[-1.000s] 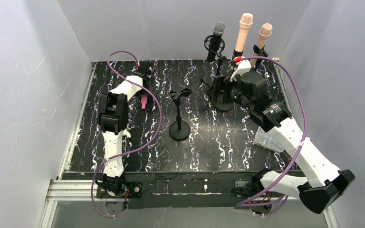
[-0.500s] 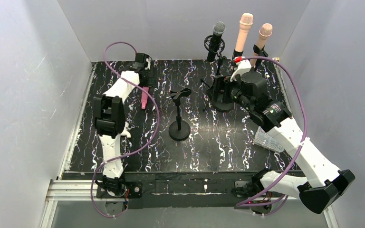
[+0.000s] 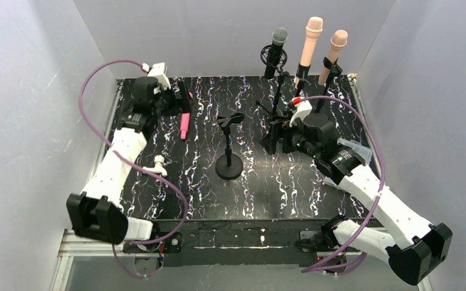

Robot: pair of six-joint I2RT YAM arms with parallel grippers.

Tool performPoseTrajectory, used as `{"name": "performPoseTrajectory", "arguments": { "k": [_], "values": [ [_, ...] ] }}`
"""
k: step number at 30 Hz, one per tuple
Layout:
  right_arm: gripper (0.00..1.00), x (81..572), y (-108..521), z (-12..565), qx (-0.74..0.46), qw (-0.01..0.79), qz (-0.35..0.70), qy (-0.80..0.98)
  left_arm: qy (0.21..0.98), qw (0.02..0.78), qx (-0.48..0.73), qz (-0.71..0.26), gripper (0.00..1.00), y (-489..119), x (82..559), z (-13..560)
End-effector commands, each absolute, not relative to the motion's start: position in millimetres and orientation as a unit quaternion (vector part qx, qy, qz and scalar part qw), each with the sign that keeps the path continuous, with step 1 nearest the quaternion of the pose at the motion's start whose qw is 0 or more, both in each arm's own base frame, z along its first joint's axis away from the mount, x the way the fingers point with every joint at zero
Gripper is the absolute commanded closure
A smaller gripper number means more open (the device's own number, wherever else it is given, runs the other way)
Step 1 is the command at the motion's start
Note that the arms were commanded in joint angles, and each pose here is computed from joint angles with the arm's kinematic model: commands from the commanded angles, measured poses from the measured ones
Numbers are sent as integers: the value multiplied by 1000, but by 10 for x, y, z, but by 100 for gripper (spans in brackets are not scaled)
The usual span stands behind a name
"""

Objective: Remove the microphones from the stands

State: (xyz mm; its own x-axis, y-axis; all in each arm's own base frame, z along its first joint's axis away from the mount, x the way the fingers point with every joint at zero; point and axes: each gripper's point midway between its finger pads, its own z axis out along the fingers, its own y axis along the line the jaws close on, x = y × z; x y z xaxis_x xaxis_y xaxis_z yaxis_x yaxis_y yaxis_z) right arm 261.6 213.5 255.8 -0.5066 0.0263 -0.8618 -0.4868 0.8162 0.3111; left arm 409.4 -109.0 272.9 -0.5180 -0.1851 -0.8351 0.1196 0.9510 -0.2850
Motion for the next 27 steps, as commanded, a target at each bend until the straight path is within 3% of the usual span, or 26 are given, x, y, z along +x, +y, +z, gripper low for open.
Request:
{"name": "performPoseTrajectory", "arguments": {
  "k": [1,9,16,27],
  "values": [
    [2,2577,2330,2603,-165,506,308,789,826,504,5,-253,8,-1335,3676,2744],
    [2,2391,2958,2322,-209,555,294,750,823,498,9,-272,8,-1324,3270,2658],
    [5,2540,3400,2517,-212,607,293,708,840,485,-7,-244,8,-1199,3135,2586],
    [20,2861,3720,2631,-197,651,279,678,838,486,-12,-247,8,-1191,3079,2657]
  ]
}}
